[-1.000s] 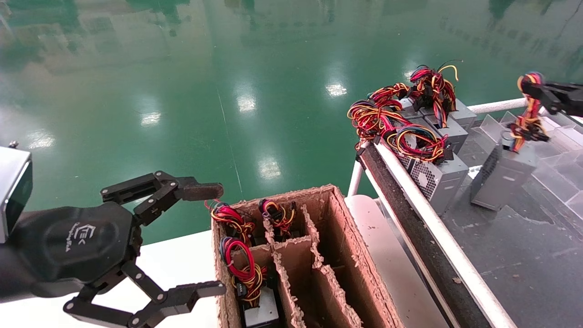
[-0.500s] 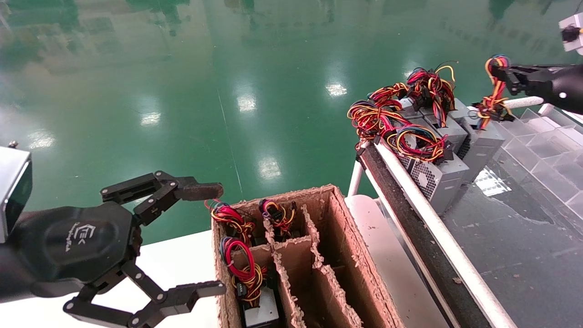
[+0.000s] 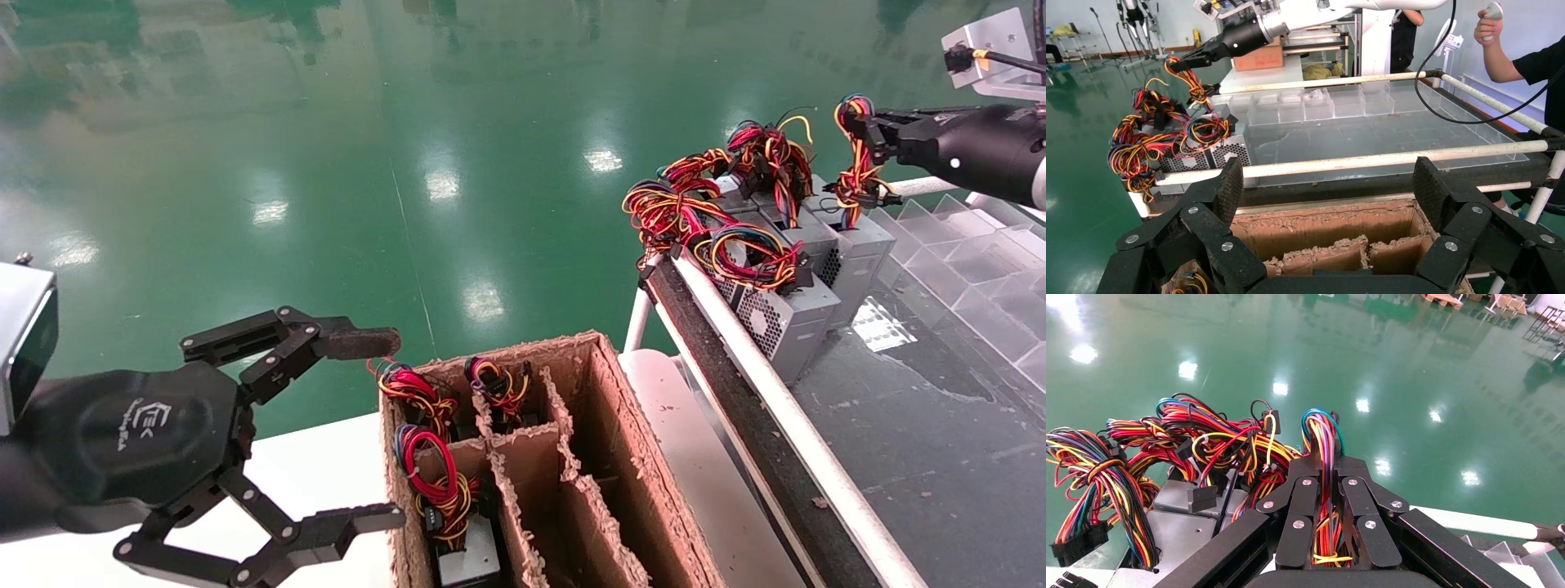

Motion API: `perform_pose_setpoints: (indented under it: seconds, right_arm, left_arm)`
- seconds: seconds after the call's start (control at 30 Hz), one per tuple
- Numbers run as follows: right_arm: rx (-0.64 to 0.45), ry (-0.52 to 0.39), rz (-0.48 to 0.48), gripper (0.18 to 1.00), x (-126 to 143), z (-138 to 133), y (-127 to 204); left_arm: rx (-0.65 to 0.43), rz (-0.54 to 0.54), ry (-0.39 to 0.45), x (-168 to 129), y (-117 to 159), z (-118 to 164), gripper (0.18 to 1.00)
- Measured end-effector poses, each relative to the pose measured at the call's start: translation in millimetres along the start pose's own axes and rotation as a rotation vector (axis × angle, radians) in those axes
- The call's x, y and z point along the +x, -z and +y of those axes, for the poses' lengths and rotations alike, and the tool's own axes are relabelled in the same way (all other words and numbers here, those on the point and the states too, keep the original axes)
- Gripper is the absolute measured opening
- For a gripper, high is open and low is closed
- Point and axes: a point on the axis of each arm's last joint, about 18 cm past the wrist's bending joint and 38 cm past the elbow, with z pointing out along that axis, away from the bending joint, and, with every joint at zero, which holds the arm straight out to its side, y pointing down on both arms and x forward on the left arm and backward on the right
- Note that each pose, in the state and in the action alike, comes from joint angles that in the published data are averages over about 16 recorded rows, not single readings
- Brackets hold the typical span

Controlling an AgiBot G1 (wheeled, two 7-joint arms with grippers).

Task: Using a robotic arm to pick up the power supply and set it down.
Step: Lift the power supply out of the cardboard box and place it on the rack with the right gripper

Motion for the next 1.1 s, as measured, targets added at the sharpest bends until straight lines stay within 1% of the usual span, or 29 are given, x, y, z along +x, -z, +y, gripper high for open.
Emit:
perform_pose_setpoints:
  seconds: [0.63,0.83,1.1]
  right_arm:
    - [0.005,0.122,0.059,0.216,-4,-2,-13]
    - [0.007,0.145,0.052,0.216,-8,1,-16]
    - [0.003,0.151,0.039,0.216,-12,7,-17]
  left_arm:
    - [0.000,0.000,0.000,0,0,0,1.001]
    - [0.000,0.000,0.000,0,0,0,1.001]
    - [0.000,0.000,0.000,0,0,0,1.001]
